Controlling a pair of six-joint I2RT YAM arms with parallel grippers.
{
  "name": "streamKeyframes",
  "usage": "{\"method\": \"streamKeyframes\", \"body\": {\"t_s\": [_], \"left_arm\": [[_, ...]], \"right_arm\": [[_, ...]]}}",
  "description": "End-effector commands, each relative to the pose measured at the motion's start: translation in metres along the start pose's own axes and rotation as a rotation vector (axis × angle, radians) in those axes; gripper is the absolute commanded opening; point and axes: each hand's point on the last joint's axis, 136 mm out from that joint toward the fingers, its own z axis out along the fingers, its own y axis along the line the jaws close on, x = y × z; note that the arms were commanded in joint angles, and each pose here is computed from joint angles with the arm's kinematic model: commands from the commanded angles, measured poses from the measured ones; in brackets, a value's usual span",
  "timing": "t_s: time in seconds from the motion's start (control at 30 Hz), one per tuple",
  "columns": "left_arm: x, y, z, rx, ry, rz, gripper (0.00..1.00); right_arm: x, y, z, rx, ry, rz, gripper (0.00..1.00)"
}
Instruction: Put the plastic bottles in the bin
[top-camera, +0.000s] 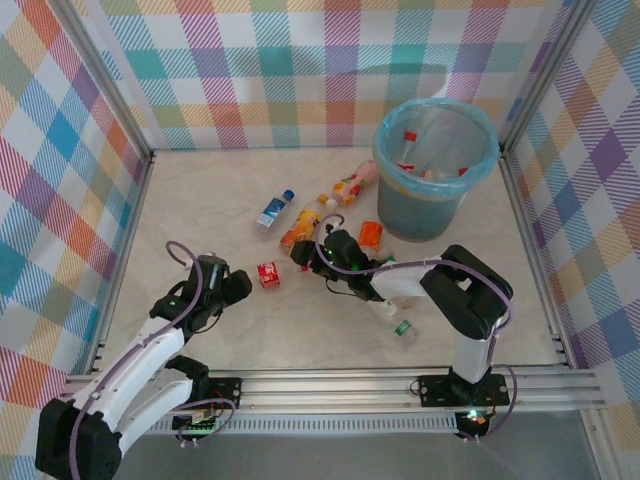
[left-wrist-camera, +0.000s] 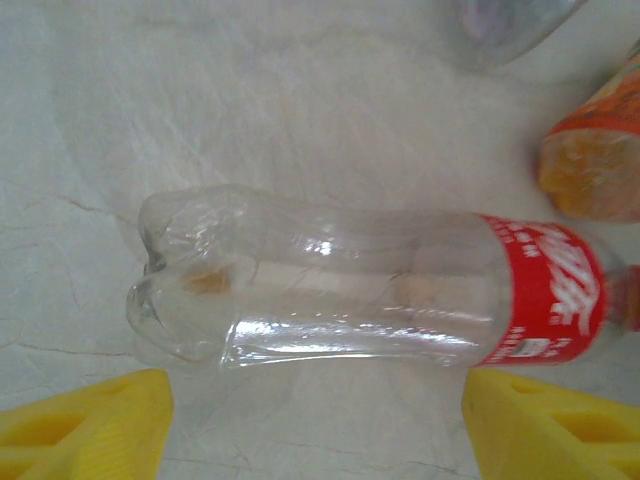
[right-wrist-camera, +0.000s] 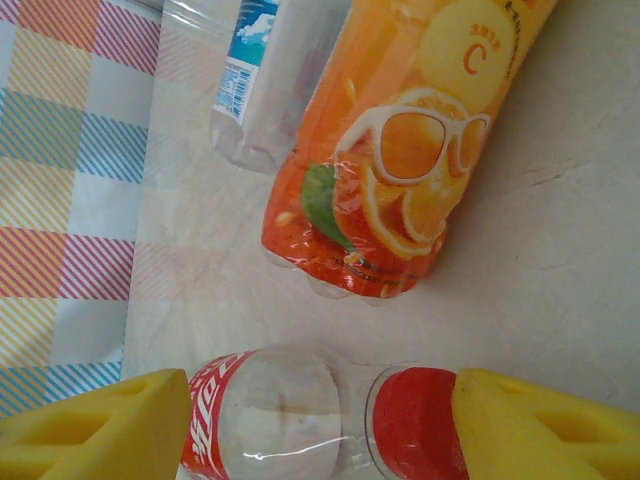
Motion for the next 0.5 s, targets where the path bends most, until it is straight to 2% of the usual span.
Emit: {"method": "streamKeyframes", "body": {"t_s": [0.0, 0.27, 0.47], "left_arm": [[-0.028, -0.012, -0.019, 0.022, -0.077, -0.008, 0.75], [-0.049, -0.038, 0.004, 0.035, -0.067, 0.030, 0.75], [-0.047, -0.039, 0.027, 0.011, -0.025, 0.040, 0.75]], "right_arm": [[-0.001, -0.002, 0.003, -0.007, -0.021, 0.030, 0.70], [0.005, -0.008, 0.010, -0.007, 0.000, 0.062, 0.70], [0.009, -0.011, 0.016, -0.025, 0.012, 0.099, 0.70]]}}
